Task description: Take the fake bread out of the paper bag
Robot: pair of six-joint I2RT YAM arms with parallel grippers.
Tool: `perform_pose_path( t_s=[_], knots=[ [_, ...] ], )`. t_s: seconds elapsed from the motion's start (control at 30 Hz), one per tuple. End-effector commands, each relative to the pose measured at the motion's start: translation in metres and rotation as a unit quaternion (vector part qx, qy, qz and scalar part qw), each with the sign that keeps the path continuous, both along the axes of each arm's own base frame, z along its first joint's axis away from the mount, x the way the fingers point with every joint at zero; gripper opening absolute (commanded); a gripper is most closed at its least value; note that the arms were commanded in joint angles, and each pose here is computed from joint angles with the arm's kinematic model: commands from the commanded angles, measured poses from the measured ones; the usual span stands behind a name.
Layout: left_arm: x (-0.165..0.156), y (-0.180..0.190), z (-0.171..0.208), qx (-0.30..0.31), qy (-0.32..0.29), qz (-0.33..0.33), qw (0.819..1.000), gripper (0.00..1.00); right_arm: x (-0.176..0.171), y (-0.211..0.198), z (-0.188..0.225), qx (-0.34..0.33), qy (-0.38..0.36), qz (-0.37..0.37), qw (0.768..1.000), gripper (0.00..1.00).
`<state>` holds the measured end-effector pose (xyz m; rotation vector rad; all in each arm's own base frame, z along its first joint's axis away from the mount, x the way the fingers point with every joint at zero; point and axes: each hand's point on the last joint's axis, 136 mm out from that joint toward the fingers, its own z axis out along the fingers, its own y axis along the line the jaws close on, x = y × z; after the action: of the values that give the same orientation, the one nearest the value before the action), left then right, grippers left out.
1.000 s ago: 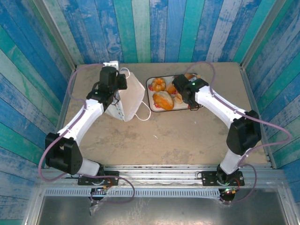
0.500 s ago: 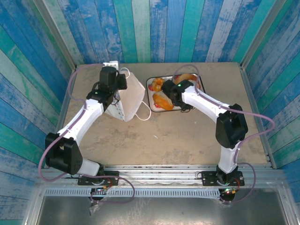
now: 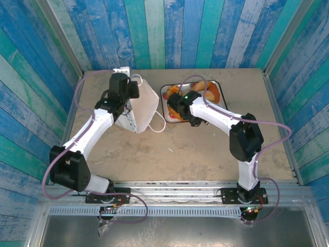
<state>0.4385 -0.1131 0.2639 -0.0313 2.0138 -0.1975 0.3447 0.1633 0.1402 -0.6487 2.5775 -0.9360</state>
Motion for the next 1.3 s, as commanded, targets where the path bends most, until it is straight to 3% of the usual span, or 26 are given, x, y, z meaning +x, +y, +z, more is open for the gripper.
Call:
perform_pose_path(
  t_s=[0.0, 1.27],
  knots=[
    [0.000, -0.002, 0.003, -0.013, -0.008, -0.004, 1.000, 0.00, -0.007, 0.005, 0.006, 0.017, 0.009, -0.001, 1.000, 0.42],
    [0.001, -0.009, 0.011, -0.024, -0.015, -0.019, 0.999, 0.00, 0.003, 0.012, 0.056, 0.129, -0.036, -0.017, 0.991, 0.43]
  ],
)
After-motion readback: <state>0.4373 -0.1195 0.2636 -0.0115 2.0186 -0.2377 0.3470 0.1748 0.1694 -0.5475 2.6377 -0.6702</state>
